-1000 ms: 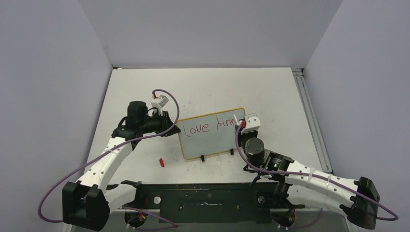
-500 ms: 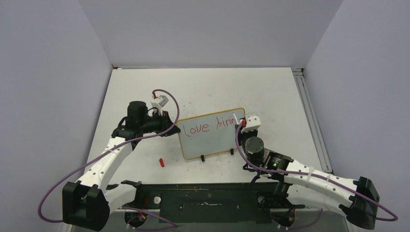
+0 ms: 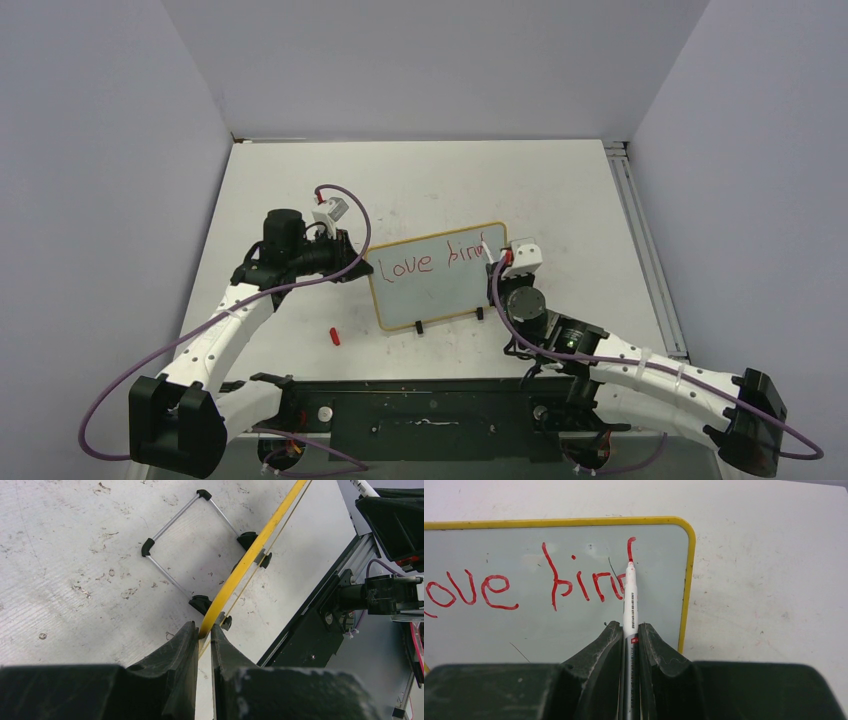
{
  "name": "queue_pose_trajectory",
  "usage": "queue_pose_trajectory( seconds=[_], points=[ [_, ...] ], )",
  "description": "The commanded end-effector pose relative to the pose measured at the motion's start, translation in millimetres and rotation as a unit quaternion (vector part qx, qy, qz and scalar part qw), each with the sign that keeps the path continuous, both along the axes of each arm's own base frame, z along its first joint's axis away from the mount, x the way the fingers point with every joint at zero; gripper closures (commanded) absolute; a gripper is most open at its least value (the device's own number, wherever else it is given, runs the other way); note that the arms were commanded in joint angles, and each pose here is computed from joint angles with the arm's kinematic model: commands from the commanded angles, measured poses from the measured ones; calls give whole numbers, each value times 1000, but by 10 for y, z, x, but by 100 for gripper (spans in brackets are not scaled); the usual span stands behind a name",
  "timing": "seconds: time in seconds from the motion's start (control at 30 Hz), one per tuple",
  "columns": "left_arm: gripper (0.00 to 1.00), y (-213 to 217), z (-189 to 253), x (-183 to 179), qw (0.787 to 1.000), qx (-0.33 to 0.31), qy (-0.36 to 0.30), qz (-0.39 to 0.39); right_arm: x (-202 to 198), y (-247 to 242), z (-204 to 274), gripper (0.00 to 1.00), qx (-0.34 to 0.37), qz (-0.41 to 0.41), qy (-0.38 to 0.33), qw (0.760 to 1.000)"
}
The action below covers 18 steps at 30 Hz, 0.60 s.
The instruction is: Write a sentence on the whiteboard
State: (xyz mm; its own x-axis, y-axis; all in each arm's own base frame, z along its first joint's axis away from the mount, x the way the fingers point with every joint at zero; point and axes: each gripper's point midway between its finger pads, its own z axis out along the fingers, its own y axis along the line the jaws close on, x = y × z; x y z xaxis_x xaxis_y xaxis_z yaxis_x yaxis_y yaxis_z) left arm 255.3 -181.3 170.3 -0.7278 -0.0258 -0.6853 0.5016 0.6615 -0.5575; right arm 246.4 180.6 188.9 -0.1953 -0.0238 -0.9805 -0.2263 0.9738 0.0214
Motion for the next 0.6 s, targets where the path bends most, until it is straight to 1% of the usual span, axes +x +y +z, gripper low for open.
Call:
queue_pose_trajectory(
  seconds=[0.0, 0.57],
  points=[
    [90, -14, 166, 47, 1000, -6, -30, -1, -29, -32, -86, 95, 10, -3, 12, 1000],
    [90, -13, 171, 49, 999, -6, -32, -1, -88, -100, -228, 95, 15, -9, 30, 999]
  ],
)
